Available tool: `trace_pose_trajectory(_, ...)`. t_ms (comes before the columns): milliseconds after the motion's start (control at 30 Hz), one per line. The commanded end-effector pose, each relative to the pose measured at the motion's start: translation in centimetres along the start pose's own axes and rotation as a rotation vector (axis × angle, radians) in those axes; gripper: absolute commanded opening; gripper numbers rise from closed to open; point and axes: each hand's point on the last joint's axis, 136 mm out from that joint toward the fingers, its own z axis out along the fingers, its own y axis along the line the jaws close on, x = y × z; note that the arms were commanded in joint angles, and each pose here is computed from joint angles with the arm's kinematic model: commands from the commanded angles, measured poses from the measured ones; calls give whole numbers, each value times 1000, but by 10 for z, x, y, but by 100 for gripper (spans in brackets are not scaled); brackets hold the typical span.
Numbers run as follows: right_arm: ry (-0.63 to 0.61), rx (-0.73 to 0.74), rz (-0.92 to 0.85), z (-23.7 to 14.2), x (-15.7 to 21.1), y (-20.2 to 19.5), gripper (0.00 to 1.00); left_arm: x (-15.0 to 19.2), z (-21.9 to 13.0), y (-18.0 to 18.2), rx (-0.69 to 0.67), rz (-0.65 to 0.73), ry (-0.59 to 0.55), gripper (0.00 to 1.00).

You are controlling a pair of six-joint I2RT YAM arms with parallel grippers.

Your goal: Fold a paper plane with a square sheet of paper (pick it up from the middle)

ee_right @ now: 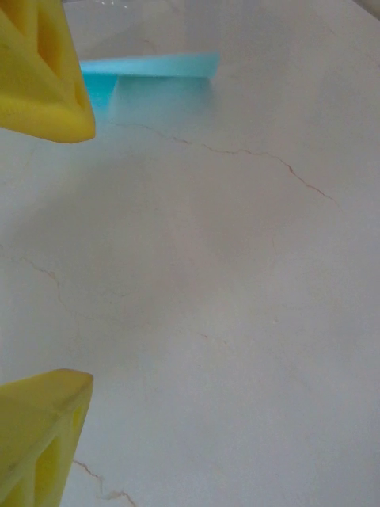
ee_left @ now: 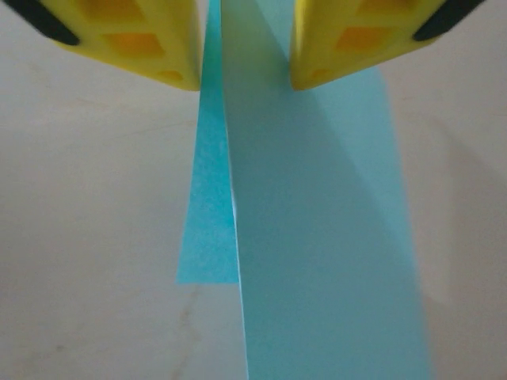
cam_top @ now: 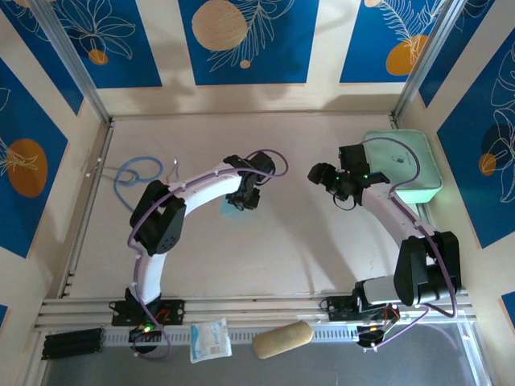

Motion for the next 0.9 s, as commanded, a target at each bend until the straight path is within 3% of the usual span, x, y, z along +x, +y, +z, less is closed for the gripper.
trace_pose_trajectory(0,39,-57,-1,-4,11,9,76,-2,-20,-24,182,-37,-39,42)
trace_pose_trajectory(133,97,-92,-45,2,31,28,75,-8,-46,-21,300,-101,-129,53)
trace_pose_trajectory(267,178,-126,-119,13,64,59,73,-7,-61,5,378,-221,-215,62)
trace_pose_trajectory(467,321,-180,-196,42,122,109,68,21,-50,72,430,-477,-257,75)
trace_pose_trajectory(600,395,-206,-238,65,150,141,65,42,-45,108,405,-560,-288,93)
trace_pose_trajectory(867,494,-202,-243,117,167,178,62,53,-41,134,419,-618,-320,100)
